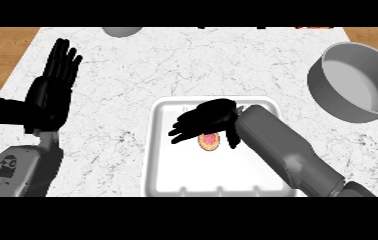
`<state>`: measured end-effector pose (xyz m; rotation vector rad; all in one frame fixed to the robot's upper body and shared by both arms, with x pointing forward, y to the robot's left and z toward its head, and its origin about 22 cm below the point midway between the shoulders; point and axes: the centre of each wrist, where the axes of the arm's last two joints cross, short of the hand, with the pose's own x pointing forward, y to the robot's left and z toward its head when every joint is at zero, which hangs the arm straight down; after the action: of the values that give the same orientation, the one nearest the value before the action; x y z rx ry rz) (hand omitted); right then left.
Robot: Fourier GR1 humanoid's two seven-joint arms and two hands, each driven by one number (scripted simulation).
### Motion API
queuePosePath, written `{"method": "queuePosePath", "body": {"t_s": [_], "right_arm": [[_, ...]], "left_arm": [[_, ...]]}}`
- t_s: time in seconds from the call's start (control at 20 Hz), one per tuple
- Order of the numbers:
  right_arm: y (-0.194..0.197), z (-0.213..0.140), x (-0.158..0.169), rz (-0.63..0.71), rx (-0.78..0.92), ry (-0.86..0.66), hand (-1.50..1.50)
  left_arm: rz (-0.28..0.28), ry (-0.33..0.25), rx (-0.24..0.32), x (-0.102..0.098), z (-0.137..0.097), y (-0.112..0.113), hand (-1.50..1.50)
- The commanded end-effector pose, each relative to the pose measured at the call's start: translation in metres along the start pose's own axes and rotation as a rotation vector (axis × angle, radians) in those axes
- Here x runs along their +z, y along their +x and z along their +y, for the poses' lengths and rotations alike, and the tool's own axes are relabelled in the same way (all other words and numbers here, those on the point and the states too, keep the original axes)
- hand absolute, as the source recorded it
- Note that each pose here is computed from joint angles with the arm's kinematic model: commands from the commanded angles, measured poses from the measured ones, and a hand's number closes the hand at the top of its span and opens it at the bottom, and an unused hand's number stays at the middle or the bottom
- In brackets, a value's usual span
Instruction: Pick the cupcake from the tray and place it in the pot
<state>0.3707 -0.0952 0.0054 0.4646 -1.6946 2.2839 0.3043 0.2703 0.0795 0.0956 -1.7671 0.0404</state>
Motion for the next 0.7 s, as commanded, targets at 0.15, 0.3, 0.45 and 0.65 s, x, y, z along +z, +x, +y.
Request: {"method": "queuePosePath", "body": {"t_s": [0.15, 0.3, 0.45, 0.65], "right_arm": [[0.003, 0.019, -0.013, -0.059, -0.012, 0.008, -1.50], [0.006, 0.025, -0.018, -0.117, -0.035, 0.021, -1.50], [0.017, 0.027, -0.047, -0.236, 0.065, 0.031, 1.50], [0.015, 0.043, -0.026, -0.250, 0.085, 0.018, 1.50]], "left_arm": [[0.008, 0.019, 0.000, 0.005, -0.013, -0.006, 0.00], [0.009, 0.002, -0.001, -0.007, 0.000, -0.007, 0.00], [0.000, 0.003, -0.012, -0.004, -0.010, 0.003, 0.00], [-0.001, 0.018, 0.000, -0.007, 0.000, -0.005, 0.00]]}}
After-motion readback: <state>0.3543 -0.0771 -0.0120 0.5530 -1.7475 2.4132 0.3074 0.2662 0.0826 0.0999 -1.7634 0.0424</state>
